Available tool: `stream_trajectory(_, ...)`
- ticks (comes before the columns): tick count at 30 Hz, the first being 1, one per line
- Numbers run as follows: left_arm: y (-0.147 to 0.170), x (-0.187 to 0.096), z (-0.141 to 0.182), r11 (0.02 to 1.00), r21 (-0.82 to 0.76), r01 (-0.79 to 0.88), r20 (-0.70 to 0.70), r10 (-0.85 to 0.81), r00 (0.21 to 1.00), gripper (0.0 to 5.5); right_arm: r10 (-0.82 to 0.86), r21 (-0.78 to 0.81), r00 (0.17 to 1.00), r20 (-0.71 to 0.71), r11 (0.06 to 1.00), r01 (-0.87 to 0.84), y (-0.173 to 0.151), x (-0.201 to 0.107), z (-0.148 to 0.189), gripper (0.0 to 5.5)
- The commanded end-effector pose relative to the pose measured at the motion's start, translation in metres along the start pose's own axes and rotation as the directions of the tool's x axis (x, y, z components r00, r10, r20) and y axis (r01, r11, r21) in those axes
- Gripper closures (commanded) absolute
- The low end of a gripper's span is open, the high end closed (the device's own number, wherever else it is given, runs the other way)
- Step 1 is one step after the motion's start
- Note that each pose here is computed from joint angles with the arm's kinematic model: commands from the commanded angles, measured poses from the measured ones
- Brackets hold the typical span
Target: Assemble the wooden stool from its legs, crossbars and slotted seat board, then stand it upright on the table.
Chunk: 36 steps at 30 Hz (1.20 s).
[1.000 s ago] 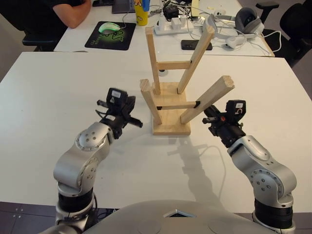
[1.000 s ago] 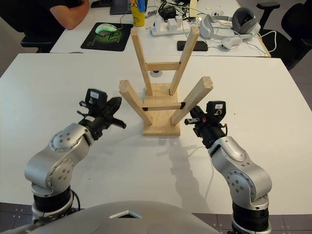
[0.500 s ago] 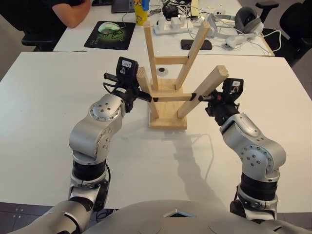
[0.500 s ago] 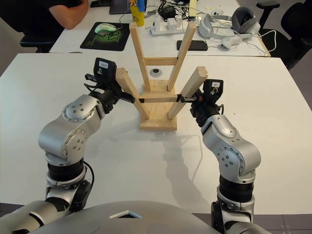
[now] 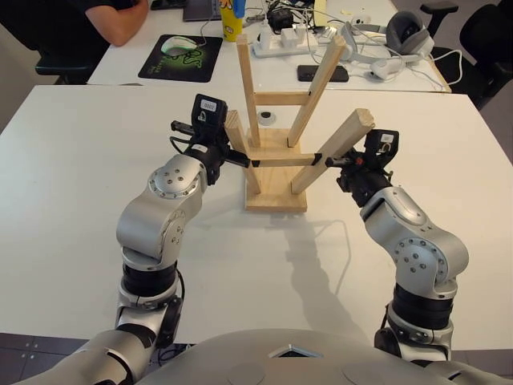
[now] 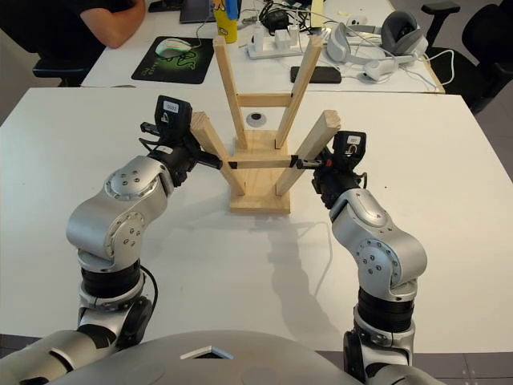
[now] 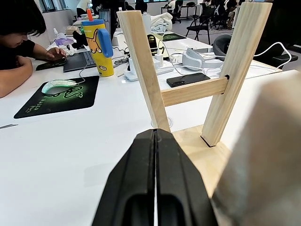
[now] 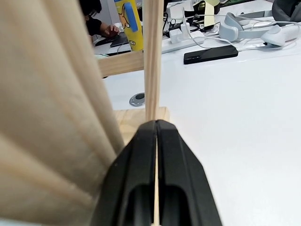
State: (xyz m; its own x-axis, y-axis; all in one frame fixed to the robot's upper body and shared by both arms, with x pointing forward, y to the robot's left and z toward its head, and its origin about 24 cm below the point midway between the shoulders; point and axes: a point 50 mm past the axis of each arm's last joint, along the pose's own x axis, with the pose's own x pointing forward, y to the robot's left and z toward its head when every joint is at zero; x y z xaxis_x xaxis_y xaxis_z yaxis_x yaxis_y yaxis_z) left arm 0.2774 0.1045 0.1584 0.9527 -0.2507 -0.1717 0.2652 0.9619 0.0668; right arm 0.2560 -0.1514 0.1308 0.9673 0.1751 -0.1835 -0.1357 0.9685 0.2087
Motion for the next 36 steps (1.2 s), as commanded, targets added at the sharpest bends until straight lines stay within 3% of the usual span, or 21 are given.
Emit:
stream_trajectory(1, 0.059, -0.033, -0.065, 0.952, 0.119, -0.281, -0.149, 0.297, 0.943, 5.50, -0.132, -0.172, 0.988, -0.085, 0.978, 0.116, -0.037, -0.014, -0.042, 5.49)
stream_trajectory(7, 0.058, -0.028, -0.074, 0.974, 0.039, -0.221, -0.114, 0.224, 0.968, 5.50, -0.061, -0.128, 0.997, -0.046, 0.990, 0.055, -0.028, -0.011, -0.048, 5.49)
stream_trajectory(13, 0.072, -0.053, -0.030, 0.916, 0.065, -0.396, 0.164, 0.381, 0.910, 5.50, -0.355, -0.111, 0.900, 0.252, 0.914, 0.391, -0.061, -0.038, -0.009, 5.49)
stream_trajectory(18, 0.066, -0.074, 0.009, 0.903, 0.050, -0.426, 0.384, 0.376, 0.843, 5.50, -0.373, -0.057, 0.870, 0.321, 0.910, 0.411, -0.047, -0.054, 0.009, 5.49)
stream_trajectory(22, 0.065, -0.070, 0.002, 0.902, 0.056, -0.429, 0.336, 0.387, 0.858, 5.50, -0.389, -0.036, 0.860, 0.329, 0.905, 0.423, -0.043, -0.050, 0.015, 5.49)
stream_trajectory(23, 0.058, -0.063, -0.004, 0.927, 0.071, -0.369, 0.291, 0.335, 0.896, 5.50, -0.313, -0.070, 0.883, 0.350, 0.931, 0.357, -0.033, -0.044, 0.019, 5.49)
stream_trajectory(24, 0.039, -0.054, -0.005, 0.969, 0.077, -0.237, 0.274, 0.207, 0.939, 5.50, -0.094, -0.118, 0.936, 0.339, 0.983, 0.142, -0.001, -0.032, 0.020, 5.49)
stream_trajectory(26, 0.000, -0.042, -0.011, 0.993, 0.118, 0.008, 0.200, -0.032, 0.979, 5.50, 0.282, -0.189, 0.929, 0.240, 0.952, -0.240, 0.058, -0.023, 0.011, 5.49)
stream_trajectory(28, -0.014, -0.039, -0.015, 0.984, 0.146, 0.099, 0.157, -0.122, 0.980, 5.50, 0.334, -0.186, 0.921, 0.199, 0.936, -0.299, 0.068, -0.024, 0.004, 5.49)
stream_trajectory(32, 0.007, -0.040, -0.014, 0.985, 0.169, -0.043, 0.155, 0.016, 0.988, 5.50, 0.065, -0.181, 0.988, 0.141, 0.983, -0.039, 0.021, -0.021, -0.007, 5.49)
stream_trajectory(36, 0.031, -0.043, -0.024, 0.963, 0.190, -0.190, 0.104, 0.173, 0.979, 5.50, -0.258, -0.104, 0.961, 0.096, 0.958, 0.268, -0.033, -0.030, -0.019, 5.49)
